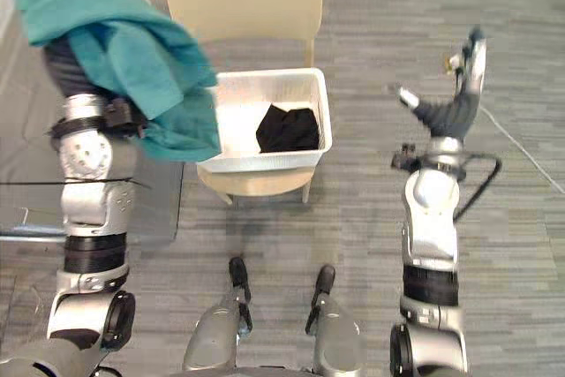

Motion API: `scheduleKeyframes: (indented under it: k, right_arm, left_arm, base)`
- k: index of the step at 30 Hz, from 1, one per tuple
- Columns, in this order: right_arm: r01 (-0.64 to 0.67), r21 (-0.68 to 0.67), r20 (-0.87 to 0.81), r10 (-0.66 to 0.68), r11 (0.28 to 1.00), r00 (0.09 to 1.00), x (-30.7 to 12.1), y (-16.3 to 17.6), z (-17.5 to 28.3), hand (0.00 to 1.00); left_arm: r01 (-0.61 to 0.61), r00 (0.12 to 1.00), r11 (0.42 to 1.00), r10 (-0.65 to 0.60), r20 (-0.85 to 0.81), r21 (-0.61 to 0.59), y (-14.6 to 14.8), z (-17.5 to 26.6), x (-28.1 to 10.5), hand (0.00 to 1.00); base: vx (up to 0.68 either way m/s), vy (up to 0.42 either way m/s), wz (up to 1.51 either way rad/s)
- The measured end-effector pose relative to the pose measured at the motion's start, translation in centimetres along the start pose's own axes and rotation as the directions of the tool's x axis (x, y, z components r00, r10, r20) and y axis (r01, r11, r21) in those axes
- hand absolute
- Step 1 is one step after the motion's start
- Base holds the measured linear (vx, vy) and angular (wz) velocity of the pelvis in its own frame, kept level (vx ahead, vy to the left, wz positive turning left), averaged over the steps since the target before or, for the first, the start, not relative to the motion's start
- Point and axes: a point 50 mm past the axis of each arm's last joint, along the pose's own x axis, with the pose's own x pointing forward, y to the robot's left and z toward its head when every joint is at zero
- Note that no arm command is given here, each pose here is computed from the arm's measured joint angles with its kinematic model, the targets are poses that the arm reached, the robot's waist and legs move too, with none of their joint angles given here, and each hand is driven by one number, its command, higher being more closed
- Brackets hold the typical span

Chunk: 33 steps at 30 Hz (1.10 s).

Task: Pick up the laundry basket with both hands and put the clothes into the washing machine.

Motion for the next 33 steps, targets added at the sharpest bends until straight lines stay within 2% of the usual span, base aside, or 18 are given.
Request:
scheduleKeyframes:
  k: [5, 7, 9, 11, 12, 13, 14, 15, 18, 19, 22, 24, 25, 27, 29, 33]
  right_arm:
    - [-0.080, -0.104, -0.262, 0.050, 0.991, 0.964, -6.1, -1.4, -5.1, 0.00]
    - [-0.092, -0.164, -0.374, 0.024, 0.982, 0.927, -8.4, -2.7, -7.0, 0.00]
    - [-0.079, -0.227, -0.484, -0.041, 0.971, 0.874, -10.6, -4.7, -9.0, 0.00]
    - [-0.080, -0.317, -0.608, -0.138, 0.945, 0.781, -13.2, -7.3, -11.4, 0.00]
    - [-0.082, -0.337, -0.634, -0.161, 0.938, 0.757, -13.9, -7.9, -11.8, 0.00]
    - [-0.097, -0.382, -0.701, -0.220, 0.919, 0.678, -15.8, -9.3, -13.2, 0.00]
    - [-0.099, -0.384, -0.711, -0.226, 0.918, 0.666, -16.1, -9.6, -13.4, 0.00]
    - [-0.112, -0.389, -0.754, -0.247, 0.914, 0.608, -17.4, -10.2, -14.4, 0.00]
    - [-0.153, -0.377, -0.842, -0.269, 0.914, 0.467, -20.6, -10.7, -16.2, 0.00]
    - [-0.160, -0.366, -0.855, -0.264, 0.917, 0.446, -21.1, -10.6, -16.5, 0.00]
    - [-0.181, -0.312, -0.921, -0.250, 0.933, 0.301, -24.6, -10.2, -17.8, 0.00]
    - [-0.169, -0.250, -0.960, -0.222, 0.953, 0.173, -27.3, -9.7, -18.6, 0.00]
    - [-0.170, -0.242, -0.964, -0.218, 0.955, 0.150, -27.9, -9.7, -18.7, 0.00]
    - [-0.181, -0.187, -0.982, -0.182, 0.966, 0.042, -30.3, -9.7, -19.0, 0.00]
    - [-0.169, -0.142, -0.989, -0.148, 0.975, -0.026, -31.6, -9.3, -19.1, 0.00]
    - [-0.184, -0.112, -0.990, -0.126, 0.977, -0.067, -32.4, -9.1, -19.2, 0.00]
  left_arm:
    - [-0.045, 0.992, 0.988, 0.027, 0.120, 0.150, 3.5, 2.9, 0.1, 1.00]
    - [-0.073, 0.989, 0.976, 0.044, 0.142, 0.207, 5.2, 3.6, -0.7, 1.00]
    - [-0.122, 0.986, 0.958, 0.087, 0.144, 0.258, 7.2, 4.1, -1.9, 1.00]
    - [-0.176, 0.982, 0.927, 0.142, 0.124, 0.332, 9.8, 4.4, -4.2, 1.00]
    - [-0.186, 0.981, 0.920, 0.155, 0.115, 0.344, 10.2, 4.5, -4.9, 1.00]
    - [-0.212, 0.977, 0.911, 0.198, 0.076, 0.353, 11.1, 4.3, -7.3, 1.00]
    - [-0.218, 0.976, 0.911, 0.207, 0.068, 0.350, 11.1, 4.2, -7.6, 1.00]
    - [-0.241, 0.969, 0.911, 0.245, 0.032, 0.334, 11.2, 3.6, -9.0, 1.00]
    - [-0.305, 0.935, 0.904, 0.343, -0.086, 0.299, 11.5, 1.8, -12.4, 1.00]
    - [-0.311, 0.928, 0.902, 0.356, -0.106, 0.300, 11.5, 1.6, -12.9, 1.00]
    - [-0.307, 0.912, 0.908, 0.366, -0.184, 0.286, 11.3, 0.7, -14.6, 1.00]
    - [-0.307, 0.895, 0.907, 0.378, -0.235, 0.289, 11.3, 0.4, -16.0, 1.00]
    - [-0.304, 0.892, 0.907, 0.379, -0.247, 0.291, 11.4, 0.3, -16.3, 1.00]
    - [-0.301, 0.894, 0.917, 0.367, -0.258, 0.262, 10.8, 0.0, -16.3, 1.00]
    - [-0.287, 0.898, 0.925, 0.350, -0.267, 0.248, 10.4, -0.2, -16.3, 1.00]
    - [-0.260, 0.908, 0.941, 0.315, -0.277, 0.216, 9.6, -0.7, -15.9, 1.00]
  base:
    - [0.07, -0.039, 0.02]
    - [0.08, -0.012, 0.13]
    - [0.05, 0.001, 0.16]
    - [0.05, 0.000, 0.17]
    - [0.02, 0.001, 0.30]
    - [0.01, 0.004, 0.27]
    - [0.01, 0.011, 0.42]
    - [0.00, 0.012, 0.30]
    - [-0.06, 0.009, 0.39]
    - [-0.08, -0.006, 0.45]
    - [-0.11, -0.035, 0.49]
    - [-0.03, 0.039, 0.06]
    - [0.00, 0.094, 0.12]
    - [-0.09, 0.154, 0.15]
    - [-0.15, 0.252, 0.11]
    - [-0.15, 0.275, 0.43]
